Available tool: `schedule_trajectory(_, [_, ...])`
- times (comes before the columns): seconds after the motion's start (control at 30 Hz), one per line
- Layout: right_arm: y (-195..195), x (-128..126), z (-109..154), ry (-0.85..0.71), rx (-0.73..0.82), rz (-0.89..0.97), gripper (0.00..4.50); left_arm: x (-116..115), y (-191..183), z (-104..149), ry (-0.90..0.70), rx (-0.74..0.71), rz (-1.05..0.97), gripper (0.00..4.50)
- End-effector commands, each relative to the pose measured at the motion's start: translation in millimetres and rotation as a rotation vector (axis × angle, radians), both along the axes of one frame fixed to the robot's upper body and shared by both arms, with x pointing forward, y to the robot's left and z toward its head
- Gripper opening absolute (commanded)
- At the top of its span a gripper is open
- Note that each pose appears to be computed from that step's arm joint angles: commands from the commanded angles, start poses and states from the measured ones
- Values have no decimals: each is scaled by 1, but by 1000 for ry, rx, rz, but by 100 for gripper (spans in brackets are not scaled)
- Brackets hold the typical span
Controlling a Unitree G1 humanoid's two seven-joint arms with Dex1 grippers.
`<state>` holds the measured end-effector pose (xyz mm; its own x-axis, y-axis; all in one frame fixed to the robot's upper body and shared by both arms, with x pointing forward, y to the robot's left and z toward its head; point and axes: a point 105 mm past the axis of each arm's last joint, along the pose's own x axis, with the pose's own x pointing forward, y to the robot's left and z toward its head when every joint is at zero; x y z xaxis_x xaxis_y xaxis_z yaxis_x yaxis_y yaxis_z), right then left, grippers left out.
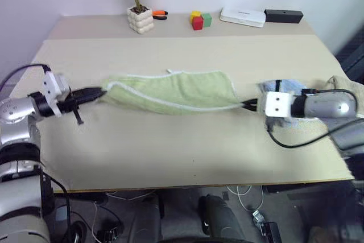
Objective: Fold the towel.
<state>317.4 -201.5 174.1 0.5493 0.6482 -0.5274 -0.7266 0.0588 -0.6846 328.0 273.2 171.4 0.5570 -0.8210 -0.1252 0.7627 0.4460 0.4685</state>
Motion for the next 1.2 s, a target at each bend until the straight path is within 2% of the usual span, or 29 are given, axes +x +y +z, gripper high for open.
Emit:
schedule_trajectory(0.03, [1,-31,8,158,-12,41,3,-21,-2,1,44,6,-84,0])
schedule_trajectory(0.2, [-3,-70,-5,401,-63,40,3,-45,0,-17,166,-17,-127,0])
schedule_trajectory(0.37, [2,-99,-10,563,-62,53,3,-66,5,-30,305,-40,-138,0])
schedule_trajectory(0.53, [0,-113,-12,642,-54,30,3,-85,6,-29,393,-100,-154,0])
schedule_trajectory(0.67, [-5,-79,-15,460,-44,-37,3,-62,7,-17,273,-178,-66,0])
schedule_trajectory(0.87, [-5,-33,-9,282,11,-68,3,-47,3,-9,192,-227,-22,0])
schedule_trajectory(1.1, [-1,11,-10,153,52,-111,3,-38,12,-11,133,-223,76,0])
schedule_trajectory(1.2, [2,21,-11,137,63,-117,3,-30,16,-11,109,-227,129,0])
